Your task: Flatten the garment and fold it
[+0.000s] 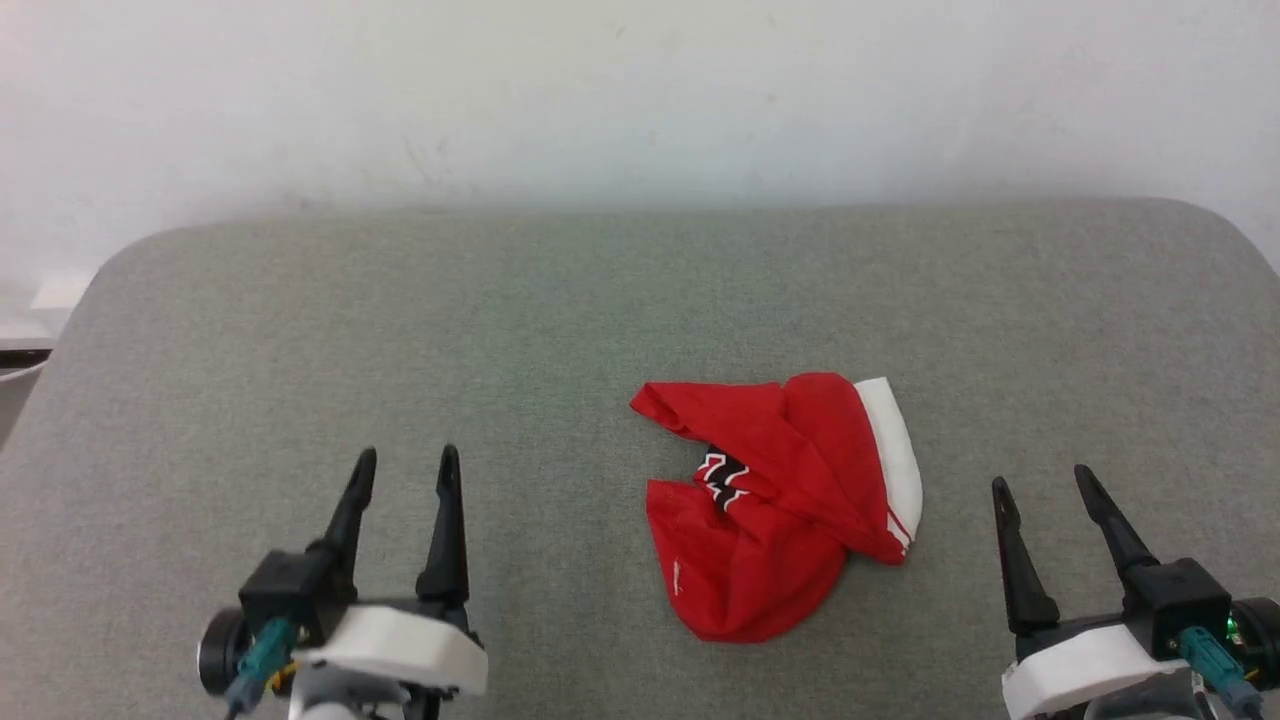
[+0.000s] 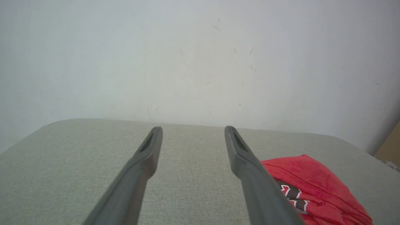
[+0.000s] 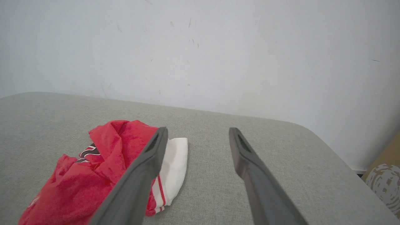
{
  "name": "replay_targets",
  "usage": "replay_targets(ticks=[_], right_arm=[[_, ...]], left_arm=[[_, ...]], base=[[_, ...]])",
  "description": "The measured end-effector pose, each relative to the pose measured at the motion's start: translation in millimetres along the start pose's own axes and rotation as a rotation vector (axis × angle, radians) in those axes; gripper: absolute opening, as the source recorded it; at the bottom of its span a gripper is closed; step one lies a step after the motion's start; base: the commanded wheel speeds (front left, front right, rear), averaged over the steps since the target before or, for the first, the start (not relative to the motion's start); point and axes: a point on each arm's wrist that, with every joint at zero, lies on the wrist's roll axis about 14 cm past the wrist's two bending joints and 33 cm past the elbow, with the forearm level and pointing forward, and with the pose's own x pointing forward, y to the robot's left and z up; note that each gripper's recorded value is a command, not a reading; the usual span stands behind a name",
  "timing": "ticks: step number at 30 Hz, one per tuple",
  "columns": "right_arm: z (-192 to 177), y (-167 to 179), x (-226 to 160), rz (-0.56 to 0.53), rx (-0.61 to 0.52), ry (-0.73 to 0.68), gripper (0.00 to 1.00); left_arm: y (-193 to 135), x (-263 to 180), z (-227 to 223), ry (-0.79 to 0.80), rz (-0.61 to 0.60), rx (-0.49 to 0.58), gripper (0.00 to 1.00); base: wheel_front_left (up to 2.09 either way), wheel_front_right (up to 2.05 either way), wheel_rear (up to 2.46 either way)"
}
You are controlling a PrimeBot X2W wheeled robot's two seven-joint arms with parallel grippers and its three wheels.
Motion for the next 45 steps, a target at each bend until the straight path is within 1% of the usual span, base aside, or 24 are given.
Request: replay_targets(ticks=[3,7,9,13,16,20,24,28,32,33,34,37,40,45], right_arm=[[0.2,2.9,1.7,0.010,0.001,-0.001,1.00],[-4.3,0.3,6.1,0.006,-0.014,0.014,1.00],[-10.4,5.6,10.4,0.028,-0.034,0.050,1.00],[-36.0,36.8,19.3,0.156,-0.077,0.205,1.00],[-53.0,51.7,28.1,0.237,-0.073,0.323,1.00],[-86.3,57.7,29.7,0.335,-0.124,0.527,1.00],[-112.1,59.5,30.0,0.409,-0.183,0.680,1.00],[-131.0,66.6,30.5,0.474,-0.222,0.761,1.00],[-139.0,71.9,41.7,0.496,-0.226,0.767,1.00],[-140.6,72.9,43.9,0.499,-0.226,0.766,0.79],[-141.7,73.4,46.1,0.503,-0.229,0.761,0.00],[-139.7,67.9,53.0,0.481,-0.220,0.736,0.00],[-134.7,50.7,58.2,0.418,-0.199,0.719,0.00],[-113.9,-5.1,60.1,0.238,-0.176,0.668,0.00]], left_arm=[[4.5,-13.2,-3.8,0.006,0.056,-0.039,1.00],[2.6,-14.8,-7.7,0.012,0.042,-0.027,1.00],[3.4,-13.7,-8.1,0.011,0.037,-0.020,1.00],[8.2,-12.5,-12.5,0.020,0.051,-0.018,1.00],[12.6,-10.5,-15.6,0.026,0.072,-0.022,1.00],[24.0,-11.3,-21.7,0.043,0.119,-0.028,1.00],[32.9,-9.6,-21.2,0.041,0.138,-0.020,1.00],[44.0,-13.6,-25.7,0.058,0.169,-0.009,1.00],[51.8,-16.3,-30.9,0.077,0.195,-0.002,1.00],[53.0,-16.7,-32.3,0.081,0.199,-0.001,1.00],[53.6,-16.9,-34.3,0.088,0.201,0.000,1.00],[52.0,-14.7,-36.3,0.093,0.195,0.000,1.00],[47.8,-11.5,-37.3,0.092,0.181,-0.005,1.00],[32.5,-3.6,-38.7,0.090,0.132,-0.020,1.00]], base=[[0.00,0.00,0.00],[0.00,0.00,0.00],[0.00,0.00,0.00],[0.00,0.00,0.00],[0.00,0.00,0.00],[0.00,0.00,0.00],[0.00,0.00,0.00],[0.00,0.00,0.00],[0.00,0.00,0.00],[0.00,0.00,0.00],[0.00,0.00,0.00],[0.00,0.00,0.00],[0.00,0.00,0.00],[0.00,0.00,0.00]])
